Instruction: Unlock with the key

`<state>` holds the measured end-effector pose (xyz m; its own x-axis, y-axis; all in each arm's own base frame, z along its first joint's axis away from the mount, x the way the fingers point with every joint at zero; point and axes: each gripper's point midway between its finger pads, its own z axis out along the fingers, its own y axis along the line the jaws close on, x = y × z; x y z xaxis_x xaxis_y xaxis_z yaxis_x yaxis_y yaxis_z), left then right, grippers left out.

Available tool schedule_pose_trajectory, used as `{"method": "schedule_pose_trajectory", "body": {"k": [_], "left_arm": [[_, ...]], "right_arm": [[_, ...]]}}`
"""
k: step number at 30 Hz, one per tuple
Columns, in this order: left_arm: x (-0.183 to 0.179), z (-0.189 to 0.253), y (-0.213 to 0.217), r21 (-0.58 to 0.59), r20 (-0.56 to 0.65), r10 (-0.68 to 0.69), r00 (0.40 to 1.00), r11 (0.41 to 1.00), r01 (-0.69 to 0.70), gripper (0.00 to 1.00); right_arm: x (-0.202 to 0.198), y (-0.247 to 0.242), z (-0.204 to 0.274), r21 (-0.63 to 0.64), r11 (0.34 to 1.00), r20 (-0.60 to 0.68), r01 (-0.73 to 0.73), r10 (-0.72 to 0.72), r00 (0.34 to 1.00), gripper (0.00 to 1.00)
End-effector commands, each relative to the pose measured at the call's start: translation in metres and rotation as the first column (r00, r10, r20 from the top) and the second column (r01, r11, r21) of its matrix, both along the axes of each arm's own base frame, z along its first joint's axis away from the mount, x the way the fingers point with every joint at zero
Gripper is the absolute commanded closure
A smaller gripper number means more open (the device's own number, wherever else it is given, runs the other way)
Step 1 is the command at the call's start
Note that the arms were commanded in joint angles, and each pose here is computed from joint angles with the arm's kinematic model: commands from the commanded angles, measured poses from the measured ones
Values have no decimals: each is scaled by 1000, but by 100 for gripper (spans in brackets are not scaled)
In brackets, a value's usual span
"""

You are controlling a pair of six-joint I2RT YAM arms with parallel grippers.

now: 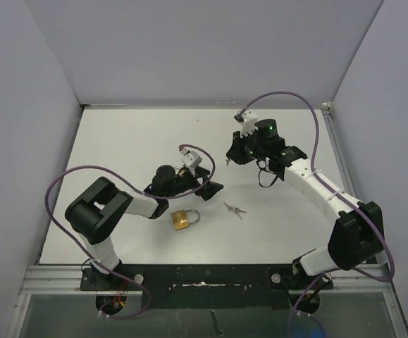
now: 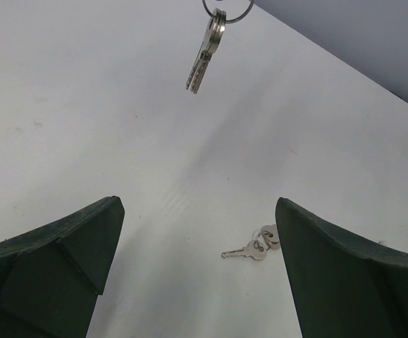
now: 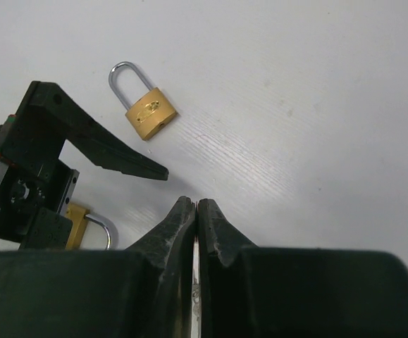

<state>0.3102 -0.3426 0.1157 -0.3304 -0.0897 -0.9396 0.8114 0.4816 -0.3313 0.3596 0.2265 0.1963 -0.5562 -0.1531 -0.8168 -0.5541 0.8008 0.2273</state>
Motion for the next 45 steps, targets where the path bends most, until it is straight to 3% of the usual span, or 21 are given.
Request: {"method": "schedule_pose_trajectory", "body": {"k": [1,24,37,41,45], "left_arm": [[11,38,-10,-73,135,-17,991,997,28,11],[7,61,-43,-221,220,-172,960,950,220,30],[3,57,-48,-226,204,-212,956,940,257,56],[-4,54,-48,-218,201,-247,948,932,290,70],[-6,54,-47,-218,204,-249,947,931,292,74]], "right_arm": [[-13,6,21,41,995,67,-86,83,994,100],[-42,13,17,70,982,31,-174,172,985,100],[-39,13,13,61,984,27,-168,167,986,100],[-38,13,12,55,985,28,-162,161,987,100],[-37,11,11,49,986,28,-157,156,987,100]]}}
